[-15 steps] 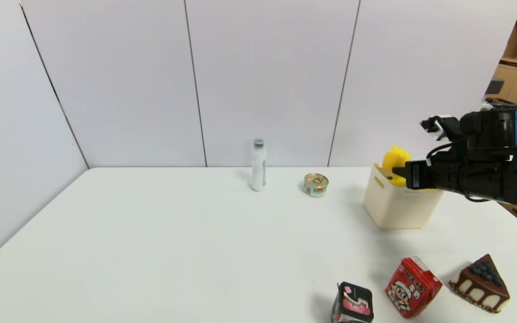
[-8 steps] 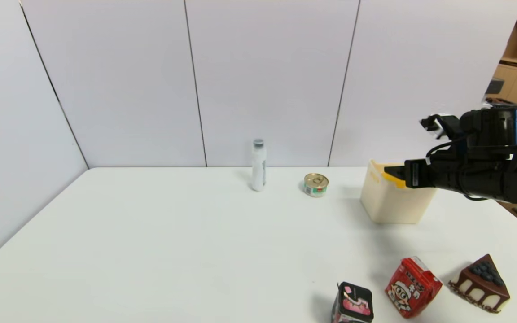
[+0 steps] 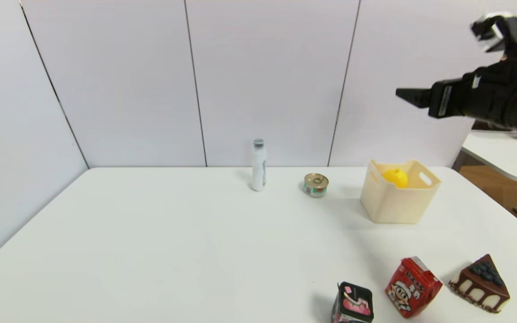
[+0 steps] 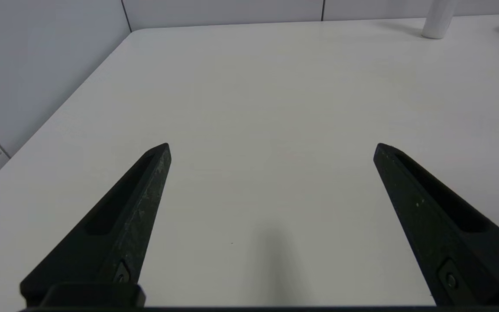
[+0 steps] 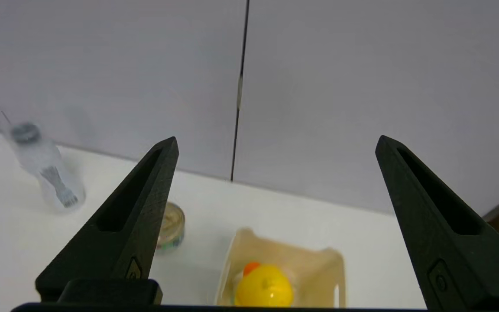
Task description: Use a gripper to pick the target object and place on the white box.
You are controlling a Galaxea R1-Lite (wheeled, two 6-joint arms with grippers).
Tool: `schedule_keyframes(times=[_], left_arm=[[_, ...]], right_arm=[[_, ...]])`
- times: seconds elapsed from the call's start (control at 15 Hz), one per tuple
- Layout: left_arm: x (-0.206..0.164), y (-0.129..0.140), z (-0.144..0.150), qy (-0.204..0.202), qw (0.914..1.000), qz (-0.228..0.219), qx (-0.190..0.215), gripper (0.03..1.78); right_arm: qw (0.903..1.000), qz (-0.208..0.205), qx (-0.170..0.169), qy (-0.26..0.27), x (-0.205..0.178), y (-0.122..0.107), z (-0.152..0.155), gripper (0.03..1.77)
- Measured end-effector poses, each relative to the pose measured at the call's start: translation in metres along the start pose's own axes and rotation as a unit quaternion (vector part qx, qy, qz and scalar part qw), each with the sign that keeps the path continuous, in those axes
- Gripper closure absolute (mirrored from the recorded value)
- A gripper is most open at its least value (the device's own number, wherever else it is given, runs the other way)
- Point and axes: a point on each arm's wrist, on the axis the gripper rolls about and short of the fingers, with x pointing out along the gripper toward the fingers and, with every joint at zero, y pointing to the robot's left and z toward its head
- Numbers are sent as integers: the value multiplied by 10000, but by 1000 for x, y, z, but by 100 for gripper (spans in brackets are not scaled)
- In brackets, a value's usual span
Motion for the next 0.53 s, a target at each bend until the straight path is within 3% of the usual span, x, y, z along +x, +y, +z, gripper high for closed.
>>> schedule_keyframes(times=[0.13, 0.53], left_arm=[[0, 0, 0, 0, 10000, -2, 2, 12], [0, 0, 0, 0, 10000, 0, 2, 12]], right_arm=[[9993, -26, -8, -385, -24, -3, 24, 19], [9976, -405, 21, -563, -128, -21, 52, 14]])
